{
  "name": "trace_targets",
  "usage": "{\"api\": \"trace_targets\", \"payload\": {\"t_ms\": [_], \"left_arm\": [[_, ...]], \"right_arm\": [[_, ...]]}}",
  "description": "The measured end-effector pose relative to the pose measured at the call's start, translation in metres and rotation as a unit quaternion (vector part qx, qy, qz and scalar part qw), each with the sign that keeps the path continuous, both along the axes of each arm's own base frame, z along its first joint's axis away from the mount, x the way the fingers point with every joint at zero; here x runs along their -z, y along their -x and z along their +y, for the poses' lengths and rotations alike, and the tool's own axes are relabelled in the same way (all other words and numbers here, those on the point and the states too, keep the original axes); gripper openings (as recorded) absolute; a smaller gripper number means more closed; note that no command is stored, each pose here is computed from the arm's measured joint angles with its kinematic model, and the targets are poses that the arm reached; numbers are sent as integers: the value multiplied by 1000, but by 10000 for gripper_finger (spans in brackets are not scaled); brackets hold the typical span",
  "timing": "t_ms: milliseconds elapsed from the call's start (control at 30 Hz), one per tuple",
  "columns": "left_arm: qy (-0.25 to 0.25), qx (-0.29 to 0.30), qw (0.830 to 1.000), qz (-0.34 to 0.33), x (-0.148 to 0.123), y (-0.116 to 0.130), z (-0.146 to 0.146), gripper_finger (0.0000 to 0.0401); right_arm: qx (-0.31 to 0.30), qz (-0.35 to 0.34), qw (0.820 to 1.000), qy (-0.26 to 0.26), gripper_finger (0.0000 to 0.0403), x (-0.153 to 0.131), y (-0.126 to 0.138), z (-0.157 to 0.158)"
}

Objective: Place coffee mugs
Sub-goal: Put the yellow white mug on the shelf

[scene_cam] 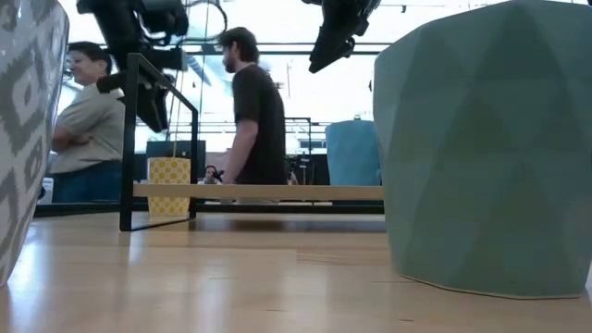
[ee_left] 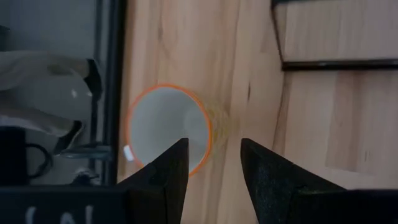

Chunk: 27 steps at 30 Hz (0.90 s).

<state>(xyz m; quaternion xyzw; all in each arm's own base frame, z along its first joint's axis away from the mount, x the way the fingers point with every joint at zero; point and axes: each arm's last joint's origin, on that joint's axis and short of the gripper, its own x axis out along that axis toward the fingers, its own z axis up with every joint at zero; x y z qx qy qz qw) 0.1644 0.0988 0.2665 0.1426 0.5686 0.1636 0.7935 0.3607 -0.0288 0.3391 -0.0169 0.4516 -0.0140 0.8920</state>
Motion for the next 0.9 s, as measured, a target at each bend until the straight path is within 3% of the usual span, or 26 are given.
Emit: {"api": "trace_targets", "payload": {"t_ms": [367,667,900], "left_arm": [[46,-29,997,48,32,-14,34,153],[72,-52,994,71,52,-25,44,151],[91,-100,988,74,62,-28,47,106]], "right_arm": [[-3,1,1000,-5,184,0,0,0],[-3,1,1000,-5,184,0,0,0],[-3,1,1000,-5,185,0,0,0]]}}
